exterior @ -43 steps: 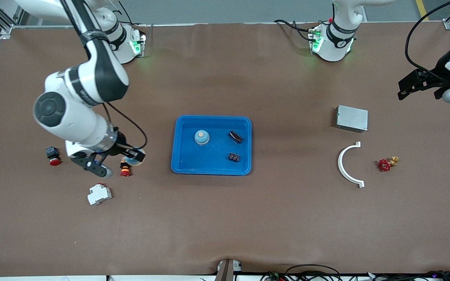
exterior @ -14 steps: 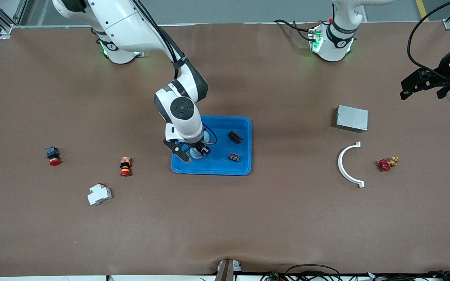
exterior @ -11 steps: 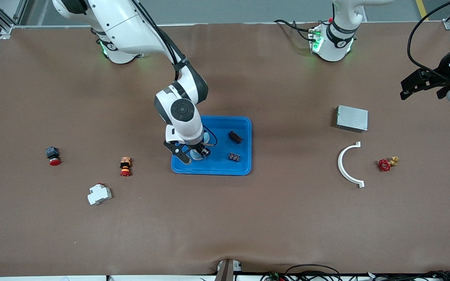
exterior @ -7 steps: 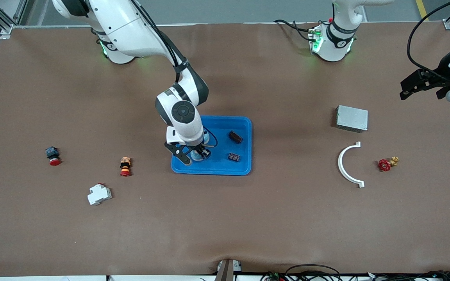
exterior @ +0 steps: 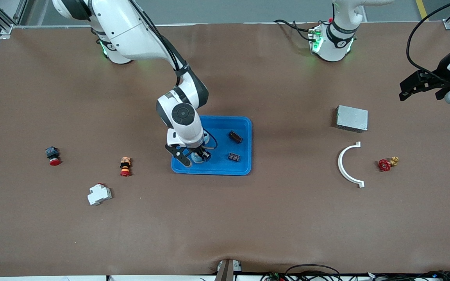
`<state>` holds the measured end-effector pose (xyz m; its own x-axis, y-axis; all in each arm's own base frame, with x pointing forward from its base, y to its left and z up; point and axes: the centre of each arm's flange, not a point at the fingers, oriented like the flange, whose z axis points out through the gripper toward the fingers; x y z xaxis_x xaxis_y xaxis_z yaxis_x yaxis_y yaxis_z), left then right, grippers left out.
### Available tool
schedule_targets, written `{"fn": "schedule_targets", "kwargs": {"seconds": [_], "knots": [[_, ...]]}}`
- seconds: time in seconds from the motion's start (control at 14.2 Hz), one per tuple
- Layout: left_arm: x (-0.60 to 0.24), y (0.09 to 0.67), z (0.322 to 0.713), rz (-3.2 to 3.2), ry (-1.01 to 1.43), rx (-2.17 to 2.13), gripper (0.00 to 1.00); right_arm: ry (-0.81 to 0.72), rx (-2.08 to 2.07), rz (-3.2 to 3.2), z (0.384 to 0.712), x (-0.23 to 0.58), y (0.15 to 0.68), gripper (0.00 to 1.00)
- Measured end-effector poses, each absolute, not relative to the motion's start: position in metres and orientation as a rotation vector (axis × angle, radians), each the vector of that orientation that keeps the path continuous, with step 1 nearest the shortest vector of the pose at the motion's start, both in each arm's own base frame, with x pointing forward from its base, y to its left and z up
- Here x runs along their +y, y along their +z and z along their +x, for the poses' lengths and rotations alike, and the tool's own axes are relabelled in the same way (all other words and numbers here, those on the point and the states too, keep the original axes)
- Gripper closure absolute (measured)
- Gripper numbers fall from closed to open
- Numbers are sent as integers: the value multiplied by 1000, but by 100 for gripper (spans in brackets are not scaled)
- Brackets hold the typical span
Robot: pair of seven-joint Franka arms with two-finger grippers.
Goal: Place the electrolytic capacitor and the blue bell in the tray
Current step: 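Lower the bell into the tray and open the right gripper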
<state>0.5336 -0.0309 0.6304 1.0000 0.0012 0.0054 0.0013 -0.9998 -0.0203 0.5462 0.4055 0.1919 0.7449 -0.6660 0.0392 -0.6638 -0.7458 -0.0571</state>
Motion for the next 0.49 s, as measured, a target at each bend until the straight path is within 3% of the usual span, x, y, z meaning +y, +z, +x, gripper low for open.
{"fn": "schedule_targets", "kwargs": {"seconds": [0.07,0.35,0.49], "knots": [[-31,630,534,-3121,-7,-2,0,-90,1106,-2896,547,405,192,35],[-31,630,534,-3121,-6,-2,0,-113,1085,-2907,548,405,187,1],[-31,629,534,-3121,-5,-2,0,-115,1083,-2909,549,405,186,0]]}}
